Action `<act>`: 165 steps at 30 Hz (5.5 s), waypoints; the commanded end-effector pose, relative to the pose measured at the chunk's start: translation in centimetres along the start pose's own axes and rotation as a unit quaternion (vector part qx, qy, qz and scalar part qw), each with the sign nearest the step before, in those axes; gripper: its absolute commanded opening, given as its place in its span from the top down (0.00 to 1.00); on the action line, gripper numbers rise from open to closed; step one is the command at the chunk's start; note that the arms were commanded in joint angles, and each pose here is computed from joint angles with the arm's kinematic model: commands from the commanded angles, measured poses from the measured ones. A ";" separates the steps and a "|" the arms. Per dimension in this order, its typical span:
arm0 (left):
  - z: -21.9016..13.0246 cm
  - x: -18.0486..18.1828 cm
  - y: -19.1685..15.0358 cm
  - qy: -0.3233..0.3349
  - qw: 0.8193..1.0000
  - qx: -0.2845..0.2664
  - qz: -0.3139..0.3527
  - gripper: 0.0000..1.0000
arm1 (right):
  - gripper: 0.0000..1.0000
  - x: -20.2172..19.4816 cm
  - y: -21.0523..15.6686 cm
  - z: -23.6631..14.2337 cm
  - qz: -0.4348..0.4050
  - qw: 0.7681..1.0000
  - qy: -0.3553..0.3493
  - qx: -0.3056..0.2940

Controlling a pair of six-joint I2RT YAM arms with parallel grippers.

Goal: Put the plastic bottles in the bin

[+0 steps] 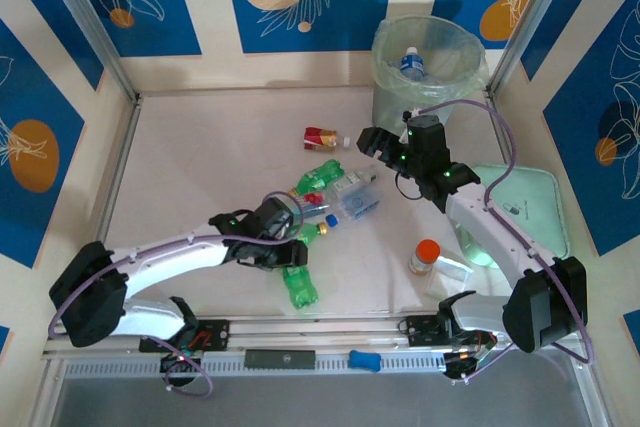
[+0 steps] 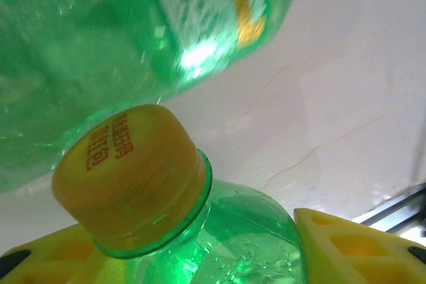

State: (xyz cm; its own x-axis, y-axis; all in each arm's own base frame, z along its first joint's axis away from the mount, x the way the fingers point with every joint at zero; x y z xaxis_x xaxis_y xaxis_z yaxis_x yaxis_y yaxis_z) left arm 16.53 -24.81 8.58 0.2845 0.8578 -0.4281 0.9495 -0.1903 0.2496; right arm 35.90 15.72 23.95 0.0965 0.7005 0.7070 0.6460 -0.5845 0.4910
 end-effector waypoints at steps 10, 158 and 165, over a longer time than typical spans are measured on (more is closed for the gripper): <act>-6.0 -0.3 11.1 -0.061 0.977 -0.201 -0.040 0.54 | 0.05 3.6 -3.7 -0.3 -0.046 0.987 0.131 0.086; -0.7 5.6 7.3 -0.006 0.992 -0.126 0.012 0.00 | 0.02 5.6 0.4 0.0 -0.027 0.991 0.121 0.060; 0.0 4.9 6.2 0.042 0.992 -0.086 0.082 0.00 | 0.02 5.6 -0.1 0.3 -0.036 0.990 0.121 0.065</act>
State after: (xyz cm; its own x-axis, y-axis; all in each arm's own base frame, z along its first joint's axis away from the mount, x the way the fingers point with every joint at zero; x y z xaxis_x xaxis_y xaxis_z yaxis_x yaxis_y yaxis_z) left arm 23.71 -22.02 7.85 0.3637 0.8486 -0.3842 0.8761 -0.1715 0.4506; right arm 36.87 19.60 26.75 -0.0905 0.6275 0.7734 0.7475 -0.4703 0.4690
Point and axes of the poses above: each hand's point on the last joint's axis, 136 mm out from that joint toward the fingers, its own z axis out along the fingers, its own x axis along the line the jaws close on, y = z × x, the point moved 1 cm from there along -z, back along the fingers, and after that the axes turned 11 degrees about z, right-handed, at the moved point
